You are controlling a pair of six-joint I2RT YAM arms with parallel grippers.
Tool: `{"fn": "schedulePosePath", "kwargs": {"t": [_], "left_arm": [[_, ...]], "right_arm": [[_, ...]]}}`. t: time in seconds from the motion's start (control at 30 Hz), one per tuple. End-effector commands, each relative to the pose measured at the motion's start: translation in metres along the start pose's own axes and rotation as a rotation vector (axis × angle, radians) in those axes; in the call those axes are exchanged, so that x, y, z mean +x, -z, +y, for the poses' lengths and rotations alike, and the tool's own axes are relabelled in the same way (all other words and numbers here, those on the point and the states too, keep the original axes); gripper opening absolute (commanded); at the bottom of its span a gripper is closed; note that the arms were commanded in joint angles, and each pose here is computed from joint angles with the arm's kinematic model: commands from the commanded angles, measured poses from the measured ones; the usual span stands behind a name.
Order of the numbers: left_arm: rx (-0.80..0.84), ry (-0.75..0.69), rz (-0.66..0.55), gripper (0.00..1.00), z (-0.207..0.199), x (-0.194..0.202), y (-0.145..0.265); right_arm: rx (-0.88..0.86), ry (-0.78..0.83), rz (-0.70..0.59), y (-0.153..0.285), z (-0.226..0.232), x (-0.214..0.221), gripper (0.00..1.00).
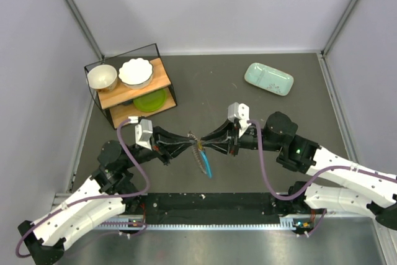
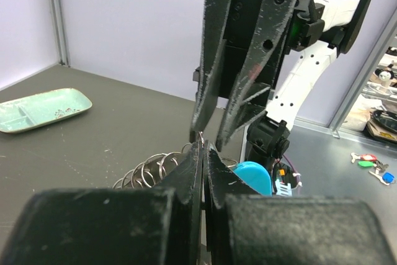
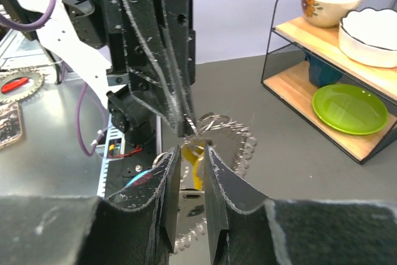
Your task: Remove the keys from the keyring
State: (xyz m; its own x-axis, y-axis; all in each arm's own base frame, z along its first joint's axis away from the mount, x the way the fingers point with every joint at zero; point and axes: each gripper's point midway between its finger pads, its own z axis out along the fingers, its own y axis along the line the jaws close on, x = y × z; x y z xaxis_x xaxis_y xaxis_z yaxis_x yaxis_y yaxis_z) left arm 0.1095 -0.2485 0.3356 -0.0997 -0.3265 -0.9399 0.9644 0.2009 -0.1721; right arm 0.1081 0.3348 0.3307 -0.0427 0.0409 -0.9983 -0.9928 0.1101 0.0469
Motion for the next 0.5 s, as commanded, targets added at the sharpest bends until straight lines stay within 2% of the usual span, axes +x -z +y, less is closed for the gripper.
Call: {"fn": "schedulePosePath", "kwargs": {"t": [0.0,0.47], "left_arm": [[0.064,-0.062,-0.095,0.0,-0.017,-0.037,-0.001],[0.068,-0.06,-0.094,0.0,-0.018,-0.037,-0.002]], "right_arm": [[0.046,0.051,-0.078,0.005,-0.01,-0.033,0.22],[-0.038,0.013,-0.069,-0.003,0.001,-0.025,0.23]]}}
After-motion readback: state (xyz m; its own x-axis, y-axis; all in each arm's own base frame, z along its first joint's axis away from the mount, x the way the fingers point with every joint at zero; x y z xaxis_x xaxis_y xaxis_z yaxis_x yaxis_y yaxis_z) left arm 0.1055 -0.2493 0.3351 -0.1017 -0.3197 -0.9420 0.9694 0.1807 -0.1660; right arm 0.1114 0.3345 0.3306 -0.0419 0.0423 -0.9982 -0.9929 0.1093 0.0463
